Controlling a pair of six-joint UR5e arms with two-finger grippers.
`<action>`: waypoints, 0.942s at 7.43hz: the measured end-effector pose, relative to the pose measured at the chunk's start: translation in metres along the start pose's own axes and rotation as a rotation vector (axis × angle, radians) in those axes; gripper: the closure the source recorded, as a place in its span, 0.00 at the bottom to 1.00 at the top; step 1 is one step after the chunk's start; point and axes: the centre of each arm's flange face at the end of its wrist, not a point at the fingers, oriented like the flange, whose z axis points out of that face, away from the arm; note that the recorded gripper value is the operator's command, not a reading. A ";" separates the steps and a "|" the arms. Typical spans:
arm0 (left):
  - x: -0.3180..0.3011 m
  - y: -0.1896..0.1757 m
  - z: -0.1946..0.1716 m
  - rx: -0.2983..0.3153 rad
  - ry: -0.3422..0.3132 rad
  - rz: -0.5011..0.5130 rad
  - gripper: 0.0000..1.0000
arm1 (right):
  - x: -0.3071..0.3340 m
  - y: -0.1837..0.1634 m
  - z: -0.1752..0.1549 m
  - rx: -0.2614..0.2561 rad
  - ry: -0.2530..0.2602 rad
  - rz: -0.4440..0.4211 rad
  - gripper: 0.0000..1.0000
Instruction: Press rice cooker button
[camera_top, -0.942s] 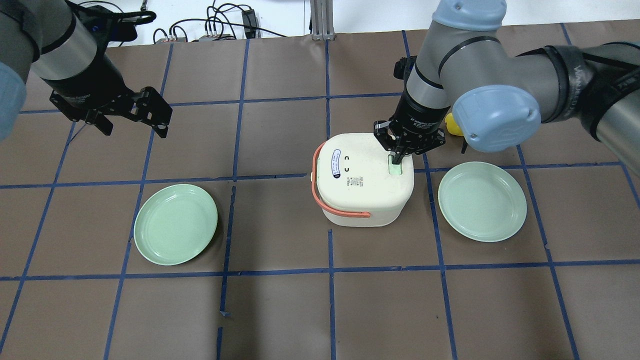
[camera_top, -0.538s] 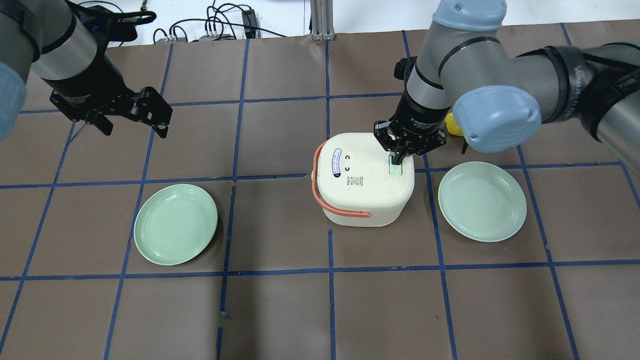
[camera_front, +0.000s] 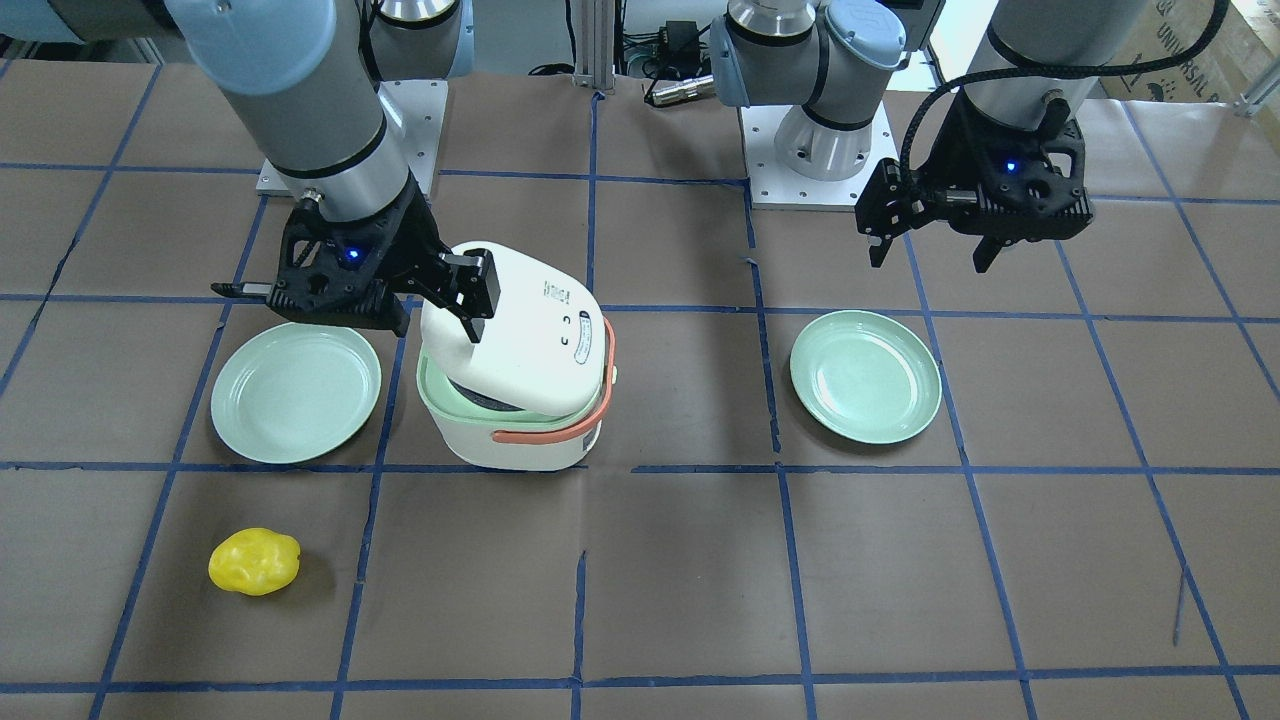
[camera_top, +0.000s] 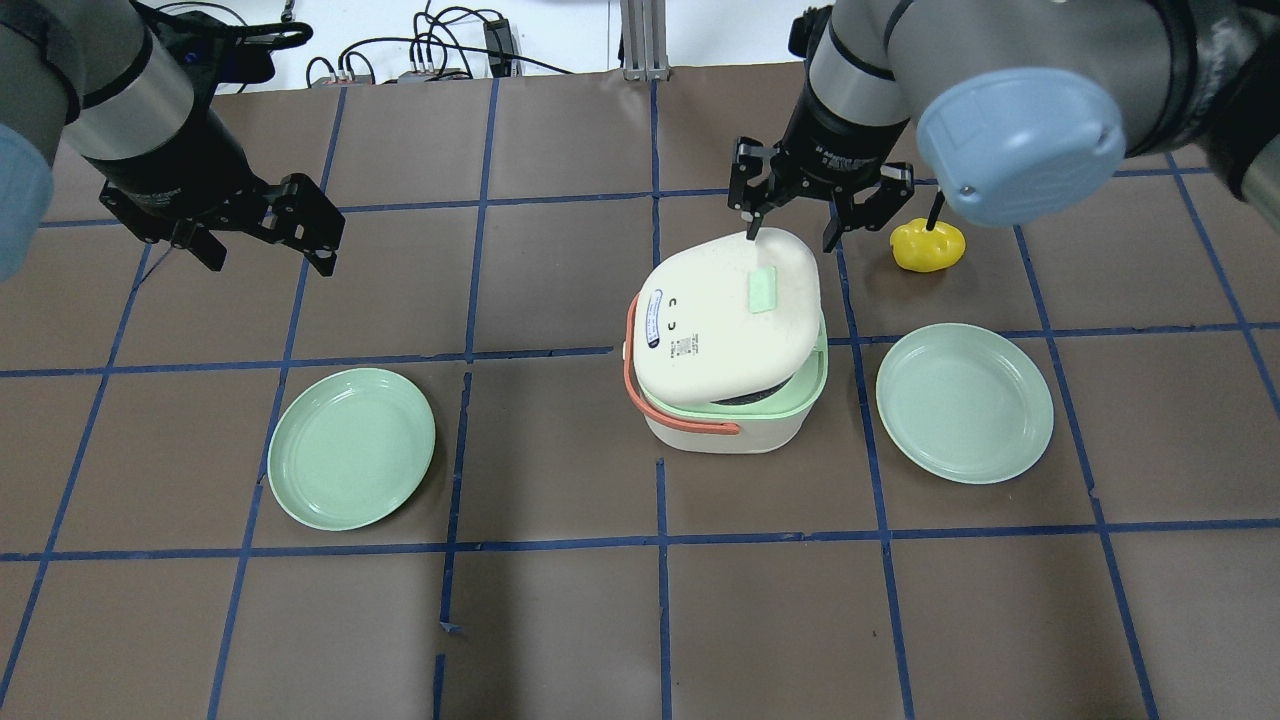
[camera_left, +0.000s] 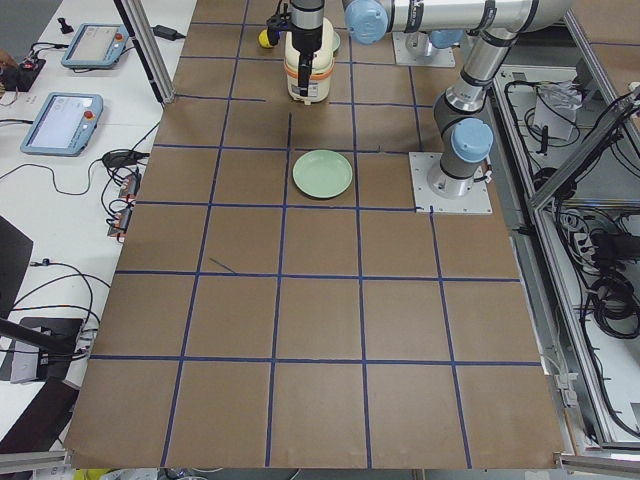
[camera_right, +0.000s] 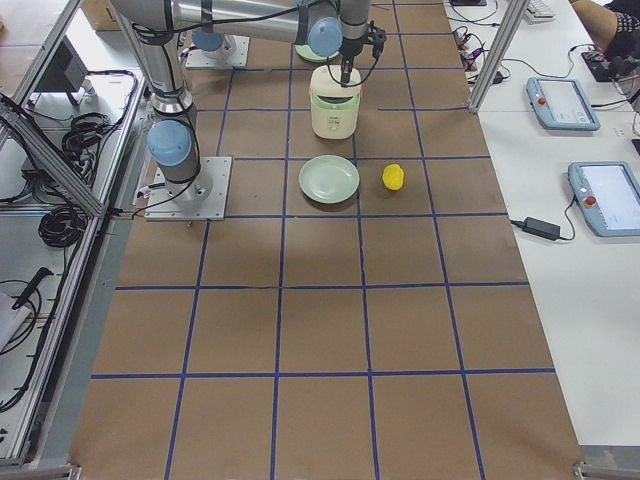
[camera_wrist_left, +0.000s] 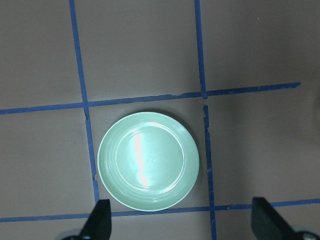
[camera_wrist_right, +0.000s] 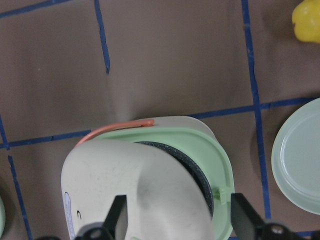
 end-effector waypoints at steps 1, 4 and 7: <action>0.000 0.000 0.000 0.000 0.000 0.000 0.00 | -0.002 -0.007 -0.028 0.032 0.022 -0.006 0.00; 0.000 0.000 0.000 0.000 0.000 0.000 0.00 | 0.013 -0.018 -0.065 0.061 0.067 -0.081 0.00; 0.000 0.000 0.000 0.000 0.000 -0.001 0.00 | 0.036 -0.029 -0.059 0.039 0.075 -0.107 0.00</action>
